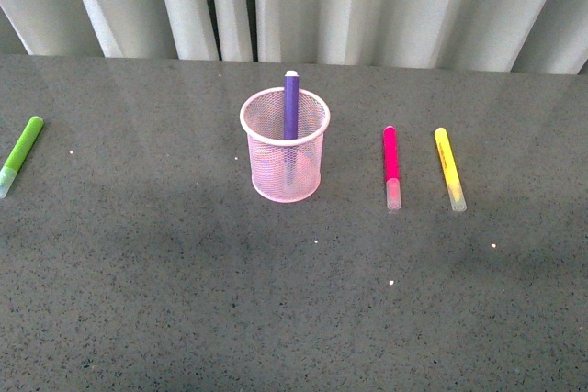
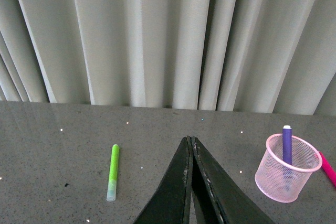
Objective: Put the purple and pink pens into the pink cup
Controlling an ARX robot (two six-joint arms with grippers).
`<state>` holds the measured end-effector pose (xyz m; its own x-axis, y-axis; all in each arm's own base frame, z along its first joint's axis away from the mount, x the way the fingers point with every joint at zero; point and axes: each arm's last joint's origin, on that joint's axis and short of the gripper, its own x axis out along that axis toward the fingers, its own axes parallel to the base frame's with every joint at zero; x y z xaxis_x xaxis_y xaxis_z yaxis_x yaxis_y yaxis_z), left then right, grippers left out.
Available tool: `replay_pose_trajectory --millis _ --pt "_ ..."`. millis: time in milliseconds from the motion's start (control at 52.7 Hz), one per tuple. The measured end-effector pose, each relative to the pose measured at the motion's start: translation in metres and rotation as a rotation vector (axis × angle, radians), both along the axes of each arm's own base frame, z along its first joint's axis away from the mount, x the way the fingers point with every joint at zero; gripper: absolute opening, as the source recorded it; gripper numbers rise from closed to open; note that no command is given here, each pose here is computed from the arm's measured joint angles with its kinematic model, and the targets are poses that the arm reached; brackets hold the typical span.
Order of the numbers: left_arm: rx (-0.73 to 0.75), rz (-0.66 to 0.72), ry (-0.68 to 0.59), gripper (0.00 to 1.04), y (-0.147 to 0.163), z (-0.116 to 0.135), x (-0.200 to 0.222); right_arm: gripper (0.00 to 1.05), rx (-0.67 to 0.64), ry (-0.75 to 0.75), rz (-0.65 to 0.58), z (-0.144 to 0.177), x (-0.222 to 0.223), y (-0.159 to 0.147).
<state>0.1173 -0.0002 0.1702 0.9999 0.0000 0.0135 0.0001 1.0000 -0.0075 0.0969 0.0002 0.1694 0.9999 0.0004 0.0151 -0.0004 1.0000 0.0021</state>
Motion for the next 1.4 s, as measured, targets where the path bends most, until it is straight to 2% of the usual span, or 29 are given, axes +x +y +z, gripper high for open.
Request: replay_pose_trajectory --millis 531,607,930,1044,1404 --pt "0.0 0.0 0.0 0.04 0.0 -0.001 -0.01 0.98 0.0 0.0 0.0 0.0 0.0 0.0" --pt "0.0 -0.002 0.035 0.04 0.0 -0.005 -0.016 0.98 0.0 0.0 0.0 0.0 0.0 0.0" --pt "0.0 -0.002 0.007 0.04 0.0 -0.003 -0.02 0.98 0.0 0.0 0.0 0.0 0.0 0.0" --pt "0.0 -0.002 0.007 0.29 0.0 -0.003 -0.02 0.98 0.0 0.0 0.0 0.0 0.0 0.0" --pt "0.0 -0.002 0.007 0.87 0.0 -0.003 -0.02 0.98 0.0 0.0 0.0 0.0 0.0 0.0"
